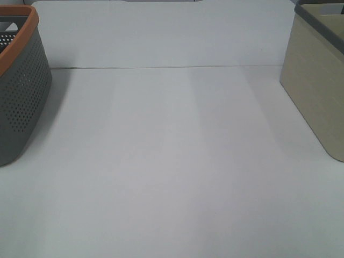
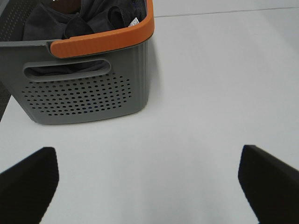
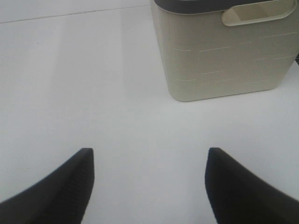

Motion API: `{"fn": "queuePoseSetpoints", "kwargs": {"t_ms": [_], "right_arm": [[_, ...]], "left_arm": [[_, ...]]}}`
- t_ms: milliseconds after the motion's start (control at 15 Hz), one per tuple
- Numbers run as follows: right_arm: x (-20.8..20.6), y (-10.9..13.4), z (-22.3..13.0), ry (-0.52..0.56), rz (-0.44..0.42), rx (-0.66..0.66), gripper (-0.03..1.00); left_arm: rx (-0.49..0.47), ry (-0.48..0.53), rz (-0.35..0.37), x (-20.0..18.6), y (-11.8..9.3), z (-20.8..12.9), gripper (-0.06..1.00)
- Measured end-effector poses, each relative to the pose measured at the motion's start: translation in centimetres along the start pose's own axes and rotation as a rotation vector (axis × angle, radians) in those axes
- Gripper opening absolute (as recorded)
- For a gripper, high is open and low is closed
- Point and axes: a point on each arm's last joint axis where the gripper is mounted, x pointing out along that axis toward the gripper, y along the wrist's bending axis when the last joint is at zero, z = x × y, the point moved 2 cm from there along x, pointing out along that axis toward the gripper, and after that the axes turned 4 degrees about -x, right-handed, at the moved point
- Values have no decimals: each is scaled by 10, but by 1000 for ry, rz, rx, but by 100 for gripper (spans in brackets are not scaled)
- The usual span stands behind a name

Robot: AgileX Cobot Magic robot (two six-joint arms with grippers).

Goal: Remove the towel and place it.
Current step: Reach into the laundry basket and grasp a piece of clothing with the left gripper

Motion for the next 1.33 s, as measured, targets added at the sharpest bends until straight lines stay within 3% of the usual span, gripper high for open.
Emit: {"fn": "queuePoseSetpoints", "kwargs": {"t_ms": [1333], "right_arm": [[0,0,0,0,0,0,68]], "left_arm": [[-41,-1,-21,0,-2,0,99]]}}
